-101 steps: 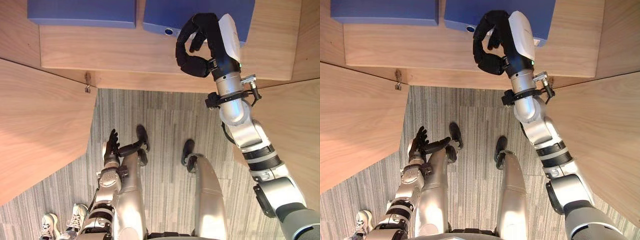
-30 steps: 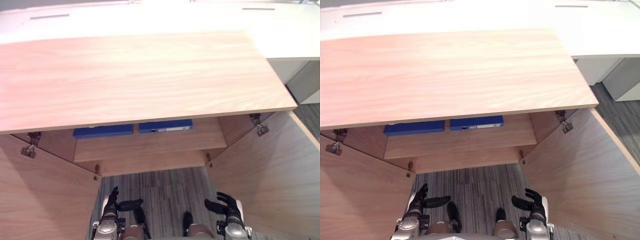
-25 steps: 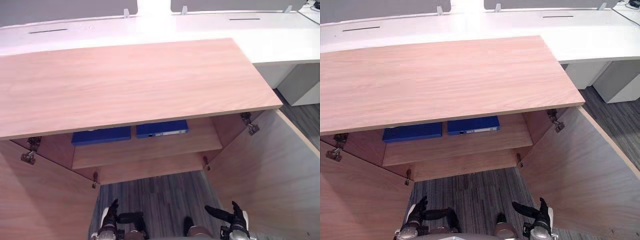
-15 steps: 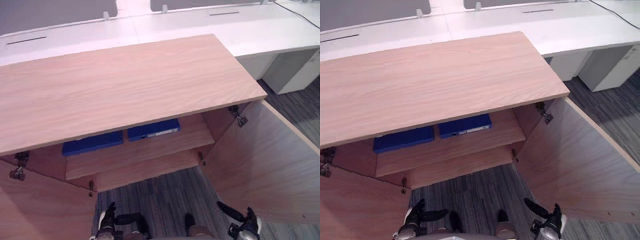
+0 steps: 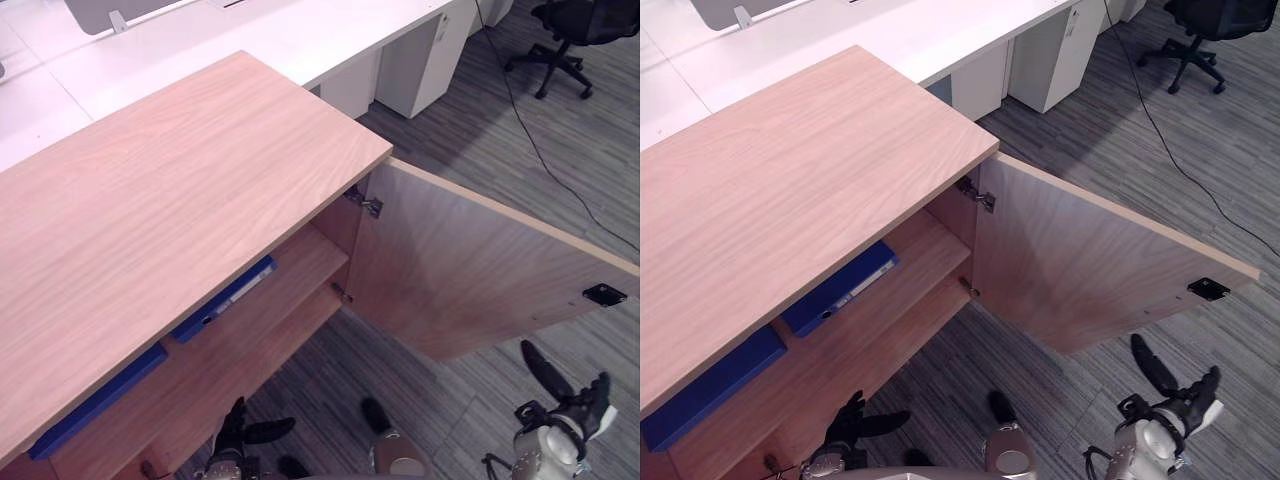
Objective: Walk over to the cabinet, pick up the folder, carry it to the office cabinet, place the folder inside the office cabinet, then close the office cabinet door
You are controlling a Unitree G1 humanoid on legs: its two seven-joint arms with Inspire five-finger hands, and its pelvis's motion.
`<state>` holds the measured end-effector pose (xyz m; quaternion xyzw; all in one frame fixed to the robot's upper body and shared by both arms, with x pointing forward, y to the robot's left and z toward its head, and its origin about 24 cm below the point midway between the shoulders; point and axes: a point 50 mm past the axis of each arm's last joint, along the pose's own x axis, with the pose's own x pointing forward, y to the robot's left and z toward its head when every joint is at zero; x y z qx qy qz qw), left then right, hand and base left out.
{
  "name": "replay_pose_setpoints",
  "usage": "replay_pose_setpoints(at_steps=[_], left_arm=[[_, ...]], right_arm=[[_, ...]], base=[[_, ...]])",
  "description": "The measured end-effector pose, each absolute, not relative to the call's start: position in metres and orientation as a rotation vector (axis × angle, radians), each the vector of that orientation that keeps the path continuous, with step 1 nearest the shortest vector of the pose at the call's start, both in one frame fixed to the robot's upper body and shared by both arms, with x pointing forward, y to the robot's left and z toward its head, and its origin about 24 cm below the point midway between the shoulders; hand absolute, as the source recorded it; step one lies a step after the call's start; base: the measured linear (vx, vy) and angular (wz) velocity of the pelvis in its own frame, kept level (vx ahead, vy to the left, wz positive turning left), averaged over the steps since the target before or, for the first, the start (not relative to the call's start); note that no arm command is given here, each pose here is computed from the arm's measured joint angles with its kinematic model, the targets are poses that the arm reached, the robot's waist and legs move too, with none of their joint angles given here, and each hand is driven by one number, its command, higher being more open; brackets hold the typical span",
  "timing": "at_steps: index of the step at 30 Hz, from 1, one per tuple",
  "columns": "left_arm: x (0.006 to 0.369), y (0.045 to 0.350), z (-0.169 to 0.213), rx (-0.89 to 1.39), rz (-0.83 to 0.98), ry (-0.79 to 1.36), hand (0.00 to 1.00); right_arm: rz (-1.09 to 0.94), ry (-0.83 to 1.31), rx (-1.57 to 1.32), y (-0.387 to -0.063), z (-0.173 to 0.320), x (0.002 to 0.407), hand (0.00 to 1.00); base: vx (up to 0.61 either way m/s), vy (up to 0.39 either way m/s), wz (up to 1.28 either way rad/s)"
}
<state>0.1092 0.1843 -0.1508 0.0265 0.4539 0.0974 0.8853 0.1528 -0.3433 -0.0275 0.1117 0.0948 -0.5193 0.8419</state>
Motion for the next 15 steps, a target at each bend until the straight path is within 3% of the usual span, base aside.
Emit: replay_pose_setpoints(at_steps=[6, 15], left_arm=[[0.102, 0.185, -0.153, 0.081, 0.176, 0.966, 1.0], [0.101, 0.181, -0.154, 0.145, 0.055, 0.961, 1.0]], right_arm=[[-1.027, 0.037, 0.169, -0.382, 0.018, 0.185, 1.0], [-0.914, 0.052, 0.144, -0.383, 0.021, 0.197, 1.0]], base=[[-0.06, -0.045, 0.12], [-0.04, -0.051, 0.03]])
